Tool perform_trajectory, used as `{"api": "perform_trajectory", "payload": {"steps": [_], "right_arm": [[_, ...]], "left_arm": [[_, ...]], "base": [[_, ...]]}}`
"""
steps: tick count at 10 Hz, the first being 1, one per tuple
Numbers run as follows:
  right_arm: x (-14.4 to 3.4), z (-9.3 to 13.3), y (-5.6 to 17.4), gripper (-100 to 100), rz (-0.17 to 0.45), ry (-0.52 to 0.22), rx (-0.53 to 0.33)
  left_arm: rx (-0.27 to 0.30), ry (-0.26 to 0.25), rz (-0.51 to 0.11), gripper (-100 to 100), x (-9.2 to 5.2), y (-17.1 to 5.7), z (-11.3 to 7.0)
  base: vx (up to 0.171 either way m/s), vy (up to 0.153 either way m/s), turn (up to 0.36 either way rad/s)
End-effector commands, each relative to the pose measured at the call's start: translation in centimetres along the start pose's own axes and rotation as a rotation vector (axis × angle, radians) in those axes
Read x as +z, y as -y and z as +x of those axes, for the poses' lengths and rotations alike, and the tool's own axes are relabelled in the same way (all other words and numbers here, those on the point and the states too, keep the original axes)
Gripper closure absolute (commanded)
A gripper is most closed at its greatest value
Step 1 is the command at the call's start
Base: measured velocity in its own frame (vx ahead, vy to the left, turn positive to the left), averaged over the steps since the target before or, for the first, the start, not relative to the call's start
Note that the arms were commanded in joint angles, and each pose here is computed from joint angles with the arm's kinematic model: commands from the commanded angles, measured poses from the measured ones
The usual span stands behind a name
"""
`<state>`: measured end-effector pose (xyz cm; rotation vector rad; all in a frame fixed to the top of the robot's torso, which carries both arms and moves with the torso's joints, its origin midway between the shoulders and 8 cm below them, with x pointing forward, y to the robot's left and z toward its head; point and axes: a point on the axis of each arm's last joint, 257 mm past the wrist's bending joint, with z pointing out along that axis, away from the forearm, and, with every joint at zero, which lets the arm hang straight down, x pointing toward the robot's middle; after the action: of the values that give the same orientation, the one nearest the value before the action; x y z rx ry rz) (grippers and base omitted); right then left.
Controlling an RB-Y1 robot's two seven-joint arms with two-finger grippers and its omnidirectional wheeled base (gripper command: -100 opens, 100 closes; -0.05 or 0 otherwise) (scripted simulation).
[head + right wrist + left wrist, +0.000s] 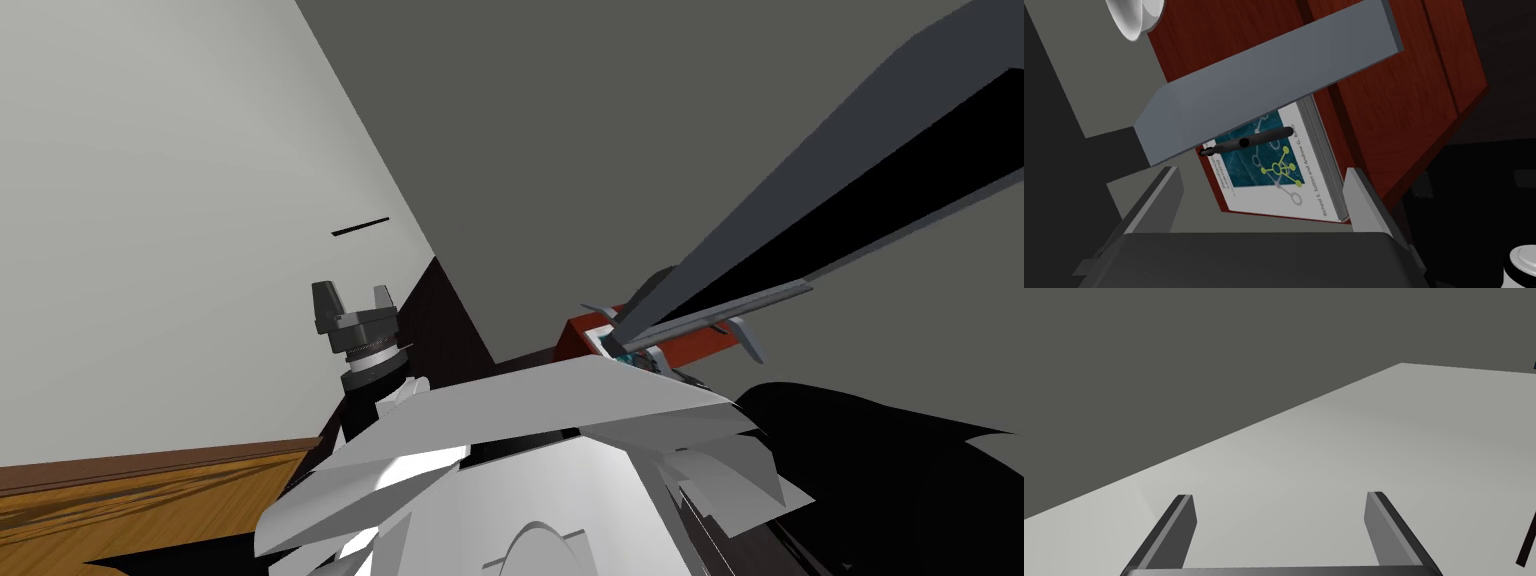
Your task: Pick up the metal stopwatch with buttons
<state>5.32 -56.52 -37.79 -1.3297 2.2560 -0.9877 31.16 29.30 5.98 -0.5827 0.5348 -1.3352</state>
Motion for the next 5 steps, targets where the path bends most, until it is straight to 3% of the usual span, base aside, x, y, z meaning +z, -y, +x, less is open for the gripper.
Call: {"api": "perform_trajectory", "payload": {"steps": [1,5], "right_arm": [[-0.1,0.3,-0.1,-100,-0.003,-0.010,-0.035],[-0.7,3.5,-0.4,-100,-0.033,-0.056,-0.219]], "left_arm": [[0.000,0.000,0.000,0,0.0,0.0,0.0],[0.000,0.000,0.000,0,0.0,0.0,0.0]], "base": [[0.088,0.027,0.024],[0.067,0.019,0.079]]}}
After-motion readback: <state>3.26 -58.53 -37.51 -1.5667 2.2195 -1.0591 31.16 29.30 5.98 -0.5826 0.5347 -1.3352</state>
